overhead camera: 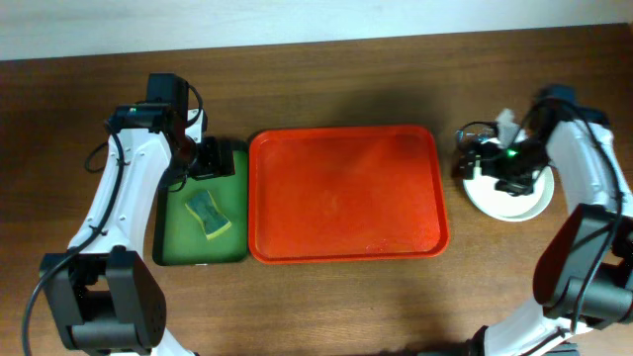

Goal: Clean dirty plates on tray and stack at the side

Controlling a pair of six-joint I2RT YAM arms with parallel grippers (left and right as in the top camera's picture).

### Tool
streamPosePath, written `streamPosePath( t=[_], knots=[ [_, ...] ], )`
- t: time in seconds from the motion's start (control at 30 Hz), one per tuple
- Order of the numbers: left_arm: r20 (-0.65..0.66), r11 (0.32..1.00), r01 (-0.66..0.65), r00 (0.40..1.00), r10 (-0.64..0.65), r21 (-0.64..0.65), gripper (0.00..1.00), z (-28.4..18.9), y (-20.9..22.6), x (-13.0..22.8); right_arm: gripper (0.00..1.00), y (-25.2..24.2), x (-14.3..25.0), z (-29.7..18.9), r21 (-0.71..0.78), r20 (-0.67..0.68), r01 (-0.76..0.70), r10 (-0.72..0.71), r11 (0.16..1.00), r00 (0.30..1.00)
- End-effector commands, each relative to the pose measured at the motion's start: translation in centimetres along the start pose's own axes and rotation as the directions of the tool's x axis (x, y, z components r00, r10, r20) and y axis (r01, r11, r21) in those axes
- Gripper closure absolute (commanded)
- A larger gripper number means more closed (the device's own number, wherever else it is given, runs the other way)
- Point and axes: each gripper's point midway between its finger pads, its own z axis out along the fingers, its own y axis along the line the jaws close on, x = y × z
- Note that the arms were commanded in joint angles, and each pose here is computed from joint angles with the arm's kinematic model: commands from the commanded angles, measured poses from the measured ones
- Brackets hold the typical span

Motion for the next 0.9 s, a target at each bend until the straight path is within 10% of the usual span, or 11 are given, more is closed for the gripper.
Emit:
streamPosePath(
  t=[0.0,0.27,0.37,0.63,0.77,0.87],
  knots=[
    [-0.003,1.000,-0.013,1.000,0.013,0.003,0.01,0.2,0.1,0.0,0.02,4.8,0.3,1.9,-0.016,-0.030,0.181,-0.181,0.983,0.983],
    [-0.003,1.000,-0.014,1.000,0.014,0.003,0.01,0.2,0.0,0.0,0.02,7.7,0.8,2.0,-0.019,-0.027,0.266,-0.267,0.964,0.963],
    [-0.003,1.000,-0.014,1.000,0.014,0.003,0.01,0.2,0.0,0.0,0.02,12.5,1.5,-4.4,0.005,0.169,0.403,-0.398,0.915,0.902],
    [-0.003,1.000,-0.014,1.000,0.014,0.003,0.01,0.2,0.0,0.0,0.02,17.9,20.7,-31.1,0.319,0.849,0.609,-0.505,0.726,0.157],
    [-0.003,1.000,-0.014,1.000,0.014,0.003,0.01,0.2,0.0,0.0,0.02,15.1,30.0,-32.1,0.379,0.908,0.617,-0.406,0.690,-0.105],
    [-0.003,1.000,-0.014,1.000,0.014,0.003,0.01,0.2,0.0,0.0,0.02,15.6,25.6,-27.6,0.408,0.905,0.604,-0.389,0.684,-0.172]
  ],
)
